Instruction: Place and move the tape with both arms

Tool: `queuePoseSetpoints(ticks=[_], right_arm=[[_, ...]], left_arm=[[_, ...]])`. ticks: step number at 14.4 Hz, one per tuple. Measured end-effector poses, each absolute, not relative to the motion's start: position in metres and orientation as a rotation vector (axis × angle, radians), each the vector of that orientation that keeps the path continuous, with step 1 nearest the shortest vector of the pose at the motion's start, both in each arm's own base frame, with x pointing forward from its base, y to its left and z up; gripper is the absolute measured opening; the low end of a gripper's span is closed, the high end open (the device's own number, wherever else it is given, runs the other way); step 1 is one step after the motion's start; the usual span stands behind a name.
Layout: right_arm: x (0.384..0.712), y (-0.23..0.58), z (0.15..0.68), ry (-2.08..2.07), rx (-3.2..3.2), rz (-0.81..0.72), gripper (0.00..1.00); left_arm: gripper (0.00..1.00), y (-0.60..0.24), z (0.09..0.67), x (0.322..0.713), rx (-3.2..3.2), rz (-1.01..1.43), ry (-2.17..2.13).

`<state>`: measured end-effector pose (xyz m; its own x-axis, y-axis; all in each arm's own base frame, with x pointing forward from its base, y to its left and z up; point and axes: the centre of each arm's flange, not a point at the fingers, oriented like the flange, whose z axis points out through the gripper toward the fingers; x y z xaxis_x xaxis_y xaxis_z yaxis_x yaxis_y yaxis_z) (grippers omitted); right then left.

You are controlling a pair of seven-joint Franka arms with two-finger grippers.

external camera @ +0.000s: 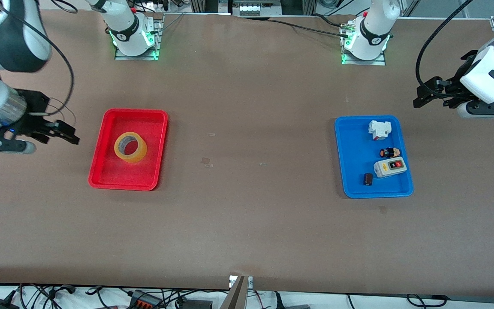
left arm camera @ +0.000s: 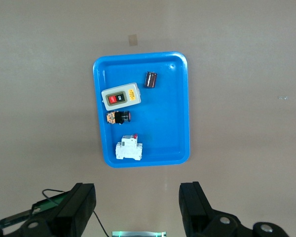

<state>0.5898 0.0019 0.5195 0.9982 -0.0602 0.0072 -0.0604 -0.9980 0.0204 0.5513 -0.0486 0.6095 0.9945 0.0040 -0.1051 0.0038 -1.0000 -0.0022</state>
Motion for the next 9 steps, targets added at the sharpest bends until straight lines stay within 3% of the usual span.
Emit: queuePoseSetpoints(ticks=[4,9], right_arm=[[0.568,0.003,0.593,-0.145,3.115,-0.024,0.99],[0.546,0.008,0.639,-0.135,3.115,0.038,0.99]], left_arm=[[1.00,-0.029,0.611,0.555,-3.148,0.136,-0.064],[1.00,-0.025,0.612,0.556,-3.151,0.125,-0.076]])
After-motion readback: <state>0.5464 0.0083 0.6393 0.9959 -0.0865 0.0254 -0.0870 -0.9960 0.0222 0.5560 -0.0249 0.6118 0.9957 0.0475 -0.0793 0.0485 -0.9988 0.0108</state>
